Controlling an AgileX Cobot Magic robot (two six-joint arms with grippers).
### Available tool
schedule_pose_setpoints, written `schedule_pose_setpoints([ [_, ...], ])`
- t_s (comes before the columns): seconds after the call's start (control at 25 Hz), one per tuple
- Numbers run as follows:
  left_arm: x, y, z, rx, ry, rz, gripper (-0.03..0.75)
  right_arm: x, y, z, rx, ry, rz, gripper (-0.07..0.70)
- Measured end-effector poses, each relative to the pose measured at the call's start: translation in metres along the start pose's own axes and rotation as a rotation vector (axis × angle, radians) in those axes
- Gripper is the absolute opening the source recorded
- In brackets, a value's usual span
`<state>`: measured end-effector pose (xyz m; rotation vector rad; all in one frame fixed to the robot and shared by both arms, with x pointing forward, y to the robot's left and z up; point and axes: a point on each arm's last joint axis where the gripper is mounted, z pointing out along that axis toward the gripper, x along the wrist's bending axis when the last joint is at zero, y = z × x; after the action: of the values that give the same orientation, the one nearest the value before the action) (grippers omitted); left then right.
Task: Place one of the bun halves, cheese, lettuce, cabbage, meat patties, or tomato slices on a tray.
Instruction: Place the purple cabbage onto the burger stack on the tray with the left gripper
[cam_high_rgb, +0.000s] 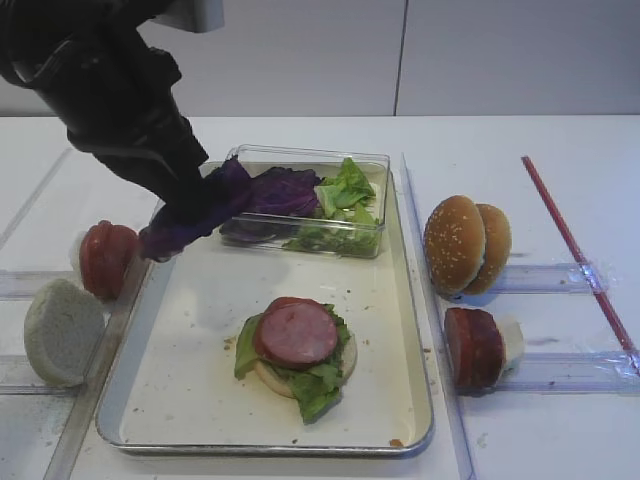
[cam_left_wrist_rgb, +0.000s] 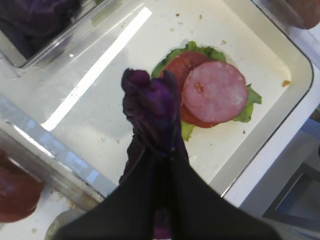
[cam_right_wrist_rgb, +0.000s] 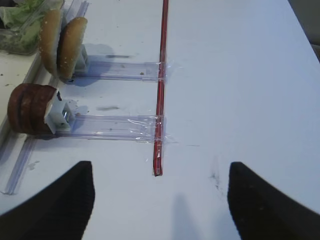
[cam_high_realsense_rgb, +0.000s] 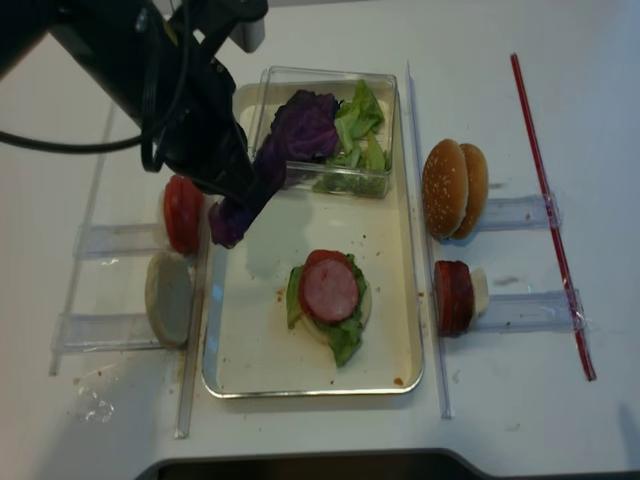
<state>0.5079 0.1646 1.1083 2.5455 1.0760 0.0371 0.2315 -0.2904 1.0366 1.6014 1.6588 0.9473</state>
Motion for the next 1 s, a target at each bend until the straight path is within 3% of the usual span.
schedule_pose_setpoints([
  [0.32, -0.013, 0.005, 0.003, -0.027, -0.072, 0.055, 0.001, 0.000, 0.000, 0.000, 0.000, 0.000, 0.000, 0.561],
  [0.56, -0.037, 0.013, 0.027, 0.053, -0.081, 0.164, 0.001, 0.000, 0.000, 0.000, 0.000, 0.000, 0.000, 0.561],
  [1.0, -0.054, 0.017, 0.051, 0.149, -0.026, 0.242, 0.001, 0.000, 0.000, 0.000, 0.000, 0.000, 0.000, 0.561],
])
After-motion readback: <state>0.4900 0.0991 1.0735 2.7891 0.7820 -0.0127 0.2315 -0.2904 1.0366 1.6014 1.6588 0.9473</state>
